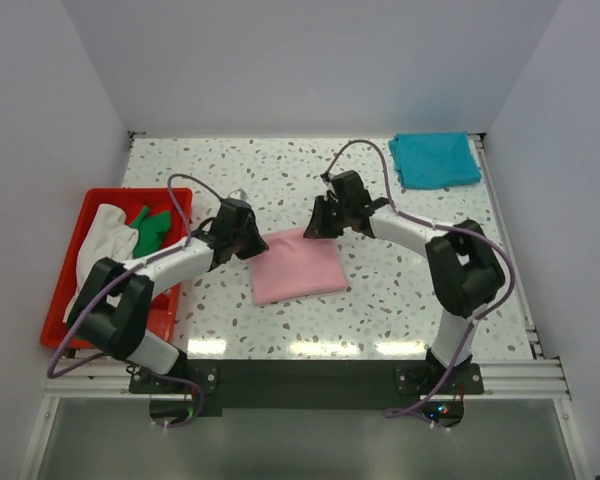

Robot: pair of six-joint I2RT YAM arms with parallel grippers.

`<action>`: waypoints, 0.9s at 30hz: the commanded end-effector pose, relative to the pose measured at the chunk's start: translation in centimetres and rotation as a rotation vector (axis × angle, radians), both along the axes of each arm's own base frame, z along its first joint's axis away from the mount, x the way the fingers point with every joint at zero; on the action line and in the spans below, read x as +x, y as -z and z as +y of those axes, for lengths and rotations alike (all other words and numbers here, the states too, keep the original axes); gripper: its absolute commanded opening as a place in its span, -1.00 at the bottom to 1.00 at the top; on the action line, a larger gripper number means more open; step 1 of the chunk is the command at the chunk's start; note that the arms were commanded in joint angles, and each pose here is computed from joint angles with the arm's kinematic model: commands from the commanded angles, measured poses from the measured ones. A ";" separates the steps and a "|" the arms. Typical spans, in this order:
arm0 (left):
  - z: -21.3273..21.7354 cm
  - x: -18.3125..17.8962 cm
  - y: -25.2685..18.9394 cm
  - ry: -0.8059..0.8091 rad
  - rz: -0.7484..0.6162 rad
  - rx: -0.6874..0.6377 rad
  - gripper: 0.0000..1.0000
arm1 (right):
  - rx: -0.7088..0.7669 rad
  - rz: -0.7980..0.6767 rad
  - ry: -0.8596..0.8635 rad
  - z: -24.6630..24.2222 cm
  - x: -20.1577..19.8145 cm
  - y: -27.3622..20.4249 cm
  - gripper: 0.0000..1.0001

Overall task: Fold and stack the t-shirts
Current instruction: Fold the tshirt

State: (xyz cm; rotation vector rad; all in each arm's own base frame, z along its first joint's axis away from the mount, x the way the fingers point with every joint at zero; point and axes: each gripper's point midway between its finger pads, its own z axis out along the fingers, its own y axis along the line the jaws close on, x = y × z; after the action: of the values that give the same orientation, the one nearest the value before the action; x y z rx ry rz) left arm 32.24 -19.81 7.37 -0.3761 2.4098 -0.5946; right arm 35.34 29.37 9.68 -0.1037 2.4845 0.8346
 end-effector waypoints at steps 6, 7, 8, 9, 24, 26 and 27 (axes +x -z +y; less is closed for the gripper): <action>-0.1 6.3 1.5 -0.033 -0.023 0.024 -1.00 | 0.126 0.021 -0.049 3.2 5.0 1.4 -0.67; 0.0 6.6 1.8 -0.033 -0.013 0.012 -1.00 | 0.139 0.027 -0.041 3.2 5.6 1.5 -0.67; 0.3 7.2 1.8 -0.042 -0.013 0.005 -1.00 | 0.160 0.047 -0.031 3.1 5.9 1.7 -0.68; 0.8 7.5 2.5 -0.061 0.005 0.004 -1.00 | 0.162 0.068 -0.020 2.8 6.3 2.6 -0.68; 3.6 7.6 5.7 -0.126 0.062 -0.135 -0.94 | 0.188 0.190 0.082 -3.0 8.4 7.3 -0.70; 3.8 7.7 5.6 -0.129 0.054 -0.158 -0.91 | 0.202 0.202 0.085 -3.3 8.2 7.6 -0.70; 4.3 7.9 5.4 -0.140 0.053 -0.171 -0.89 | 0.213 0.209 0.097 -3.6 8.3 7.8 -0.70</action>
State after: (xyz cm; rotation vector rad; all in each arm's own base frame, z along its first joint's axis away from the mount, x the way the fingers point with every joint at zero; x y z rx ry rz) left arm 39.92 -16.46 1.66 -0.5977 2.3961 -0.6877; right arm 43.32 26.69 2.60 0.1617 2.5632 1.0854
